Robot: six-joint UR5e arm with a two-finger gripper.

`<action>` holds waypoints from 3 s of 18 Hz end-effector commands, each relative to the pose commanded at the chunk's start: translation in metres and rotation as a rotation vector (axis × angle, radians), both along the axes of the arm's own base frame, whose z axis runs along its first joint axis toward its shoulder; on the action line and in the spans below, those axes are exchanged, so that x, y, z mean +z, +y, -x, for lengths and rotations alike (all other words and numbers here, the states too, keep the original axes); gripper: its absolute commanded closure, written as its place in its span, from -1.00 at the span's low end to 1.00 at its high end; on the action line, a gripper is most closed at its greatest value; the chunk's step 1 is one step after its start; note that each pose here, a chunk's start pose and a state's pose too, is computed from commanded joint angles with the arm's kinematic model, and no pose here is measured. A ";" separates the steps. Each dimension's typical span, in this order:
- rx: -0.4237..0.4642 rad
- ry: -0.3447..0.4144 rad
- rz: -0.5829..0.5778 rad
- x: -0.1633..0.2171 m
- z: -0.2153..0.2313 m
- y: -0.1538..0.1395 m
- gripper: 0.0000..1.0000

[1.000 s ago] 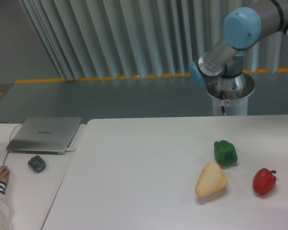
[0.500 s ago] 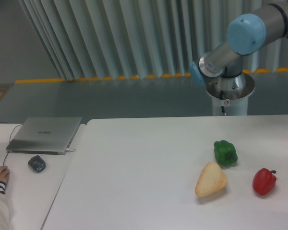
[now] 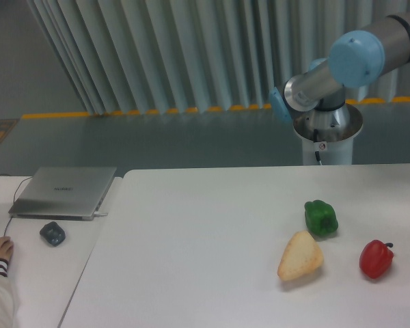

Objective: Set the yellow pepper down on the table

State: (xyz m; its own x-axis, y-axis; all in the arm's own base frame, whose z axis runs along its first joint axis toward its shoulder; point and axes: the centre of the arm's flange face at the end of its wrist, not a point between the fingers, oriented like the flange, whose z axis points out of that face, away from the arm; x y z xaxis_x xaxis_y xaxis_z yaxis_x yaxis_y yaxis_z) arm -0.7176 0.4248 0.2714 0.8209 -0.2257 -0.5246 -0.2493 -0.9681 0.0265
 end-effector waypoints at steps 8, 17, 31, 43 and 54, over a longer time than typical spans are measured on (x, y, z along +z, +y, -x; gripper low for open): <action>0.005 0.025 -0.013 0.010 0.008 0.002 -1.00; 0.018 0.043 -0.029 0.008 0.020 0.007 -1.00; 0.045 0.020 -0.036 -0.014 0.025 0.008 -1.00; 0.095 -0.006 -0.058 -0.007 0.010 0.004 0.06; 0.128 -0.029 -0.162 0.049 -0.020 -0.012 0.12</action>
State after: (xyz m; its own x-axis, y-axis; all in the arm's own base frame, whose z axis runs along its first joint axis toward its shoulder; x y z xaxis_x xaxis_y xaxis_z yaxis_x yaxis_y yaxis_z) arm -0.6975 0.4130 0.3202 0.8528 -0.0332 -0.5211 -0.1224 -0.9829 -0.1377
